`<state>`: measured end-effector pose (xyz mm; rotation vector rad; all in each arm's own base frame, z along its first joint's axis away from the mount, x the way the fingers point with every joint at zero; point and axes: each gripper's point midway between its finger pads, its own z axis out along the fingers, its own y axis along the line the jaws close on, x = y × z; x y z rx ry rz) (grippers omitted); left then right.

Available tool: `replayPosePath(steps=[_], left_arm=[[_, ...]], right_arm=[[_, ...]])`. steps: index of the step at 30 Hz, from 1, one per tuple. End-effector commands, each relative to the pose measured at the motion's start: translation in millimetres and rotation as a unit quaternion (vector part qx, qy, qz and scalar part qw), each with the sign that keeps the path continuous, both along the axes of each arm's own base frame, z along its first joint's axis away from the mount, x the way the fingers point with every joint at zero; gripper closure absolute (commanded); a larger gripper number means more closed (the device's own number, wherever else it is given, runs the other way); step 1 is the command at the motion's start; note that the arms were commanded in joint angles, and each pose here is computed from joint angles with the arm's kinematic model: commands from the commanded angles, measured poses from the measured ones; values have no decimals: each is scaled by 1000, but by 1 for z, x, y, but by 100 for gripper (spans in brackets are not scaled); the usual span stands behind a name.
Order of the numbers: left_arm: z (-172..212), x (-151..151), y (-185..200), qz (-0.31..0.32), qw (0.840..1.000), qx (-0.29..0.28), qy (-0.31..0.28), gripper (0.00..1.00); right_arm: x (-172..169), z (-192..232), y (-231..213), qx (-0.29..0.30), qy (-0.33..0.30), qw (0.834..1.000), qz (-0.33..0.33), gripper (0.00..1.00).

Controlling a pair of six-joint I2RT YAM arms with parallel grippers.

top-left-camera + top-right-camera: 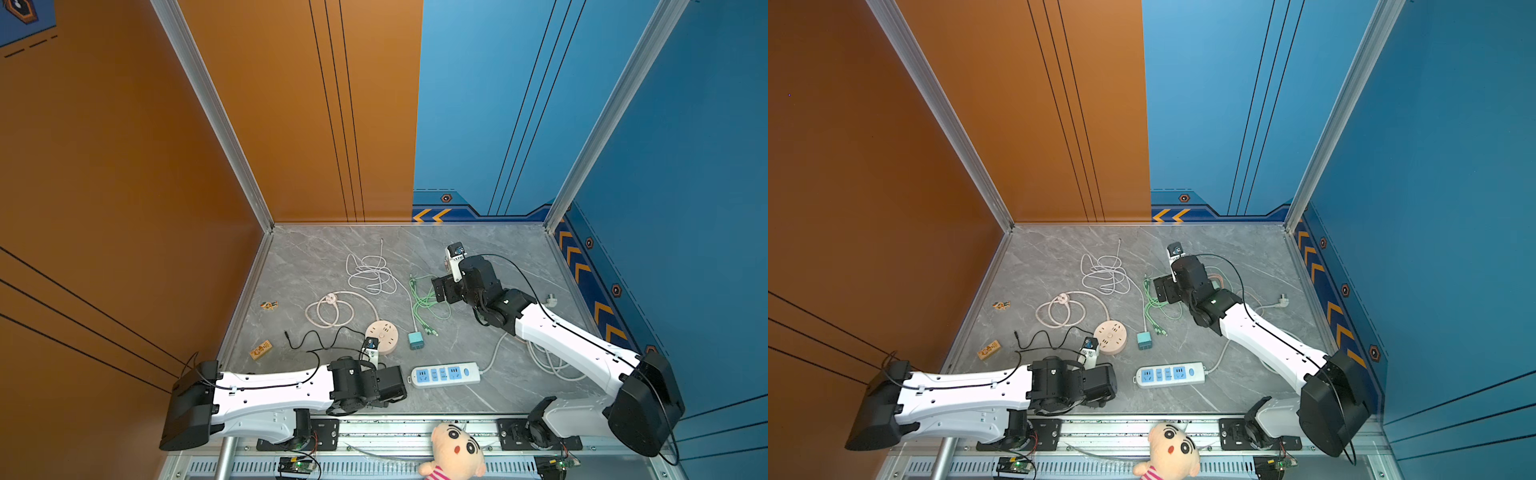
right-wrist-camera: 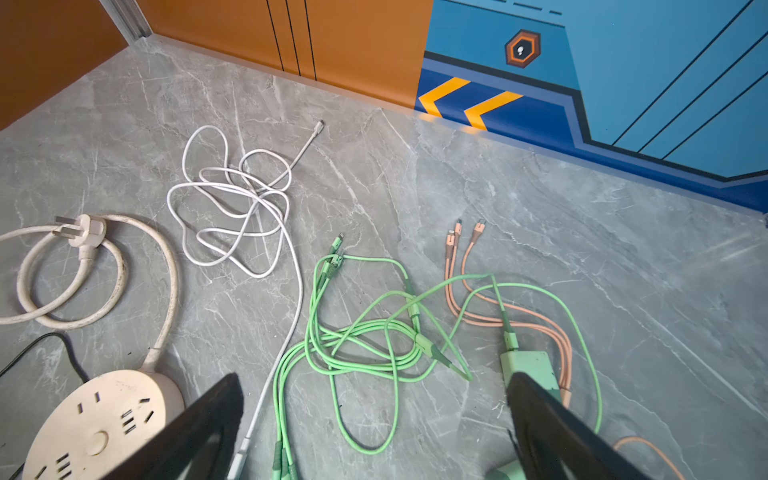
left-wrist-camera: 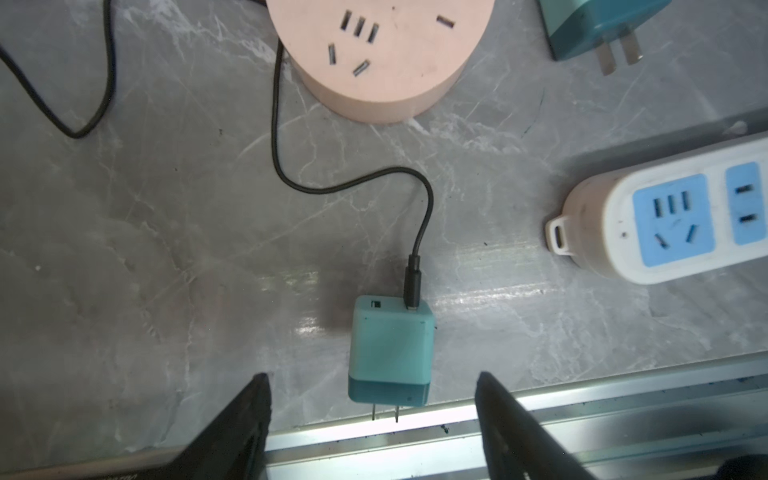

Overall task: Insert the plug
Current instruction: 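Grasp the teal charger with the left gripper and lift it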

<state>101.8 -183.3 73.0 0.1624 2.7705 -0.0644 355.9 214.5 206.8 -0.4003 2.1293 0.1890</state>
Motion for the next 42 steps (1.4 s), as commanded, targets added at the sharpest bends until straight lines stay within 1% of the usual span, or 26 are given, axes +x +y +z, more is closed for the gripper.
replayPosePath(steps=[1, 4, 13, 16, 23, 25, 29, 32, 35, 40, 42], left_arm=[[-11, -9, 9, 13, 999, 25, 22, 24], [-19, -11, 8, 3, 999, 35, 31, 26], [-44, -16, -5, -27, 997, 13, 73, 31], [-46, -13, -8, -32, 997, 6, 74, 33], [-59, -16, -14, -33, 994, -15, 104, 41], [-65, -18, -16, -35, 993, -22, 112, 47], [-72, -21, -14, -38, 992, -7, 123, 58], [-72, -20, -11, -35, 992, -6, 120, 66], [-68, -14, -10, -30, 993, -15, 113, 77], [-47, 3, -11, -44, 993, -49, 93, 84], [-35, 10, -8, -47, 994, -53, 79, 87]], right_arm=[[1, -5, 11, 32, 18, 999, 3, 0], [0, -9, 15, 40, 27, 999, 8, 0], [-1, -8, 16, 51, 32, 998, 7, 0], [-2, -7, 15, 51, 31, 998, 6, 0], [-6, -8, 15, 54, 37, 998, 10, 0], [-7, -8, 15, 54, 39, 998, 13, 0], [-7, -8, 16, 56, 42, 997, 15, 0], [-8, -6, 20, 62, 45, 997, 21, 0], [-8, -5, 23, 70, 50, 996, 27, 0], [-10, -5, 32, 93, 67, 992, 45, 0], [-10, -3, 35, 106, 74, 990, 52, 0]])
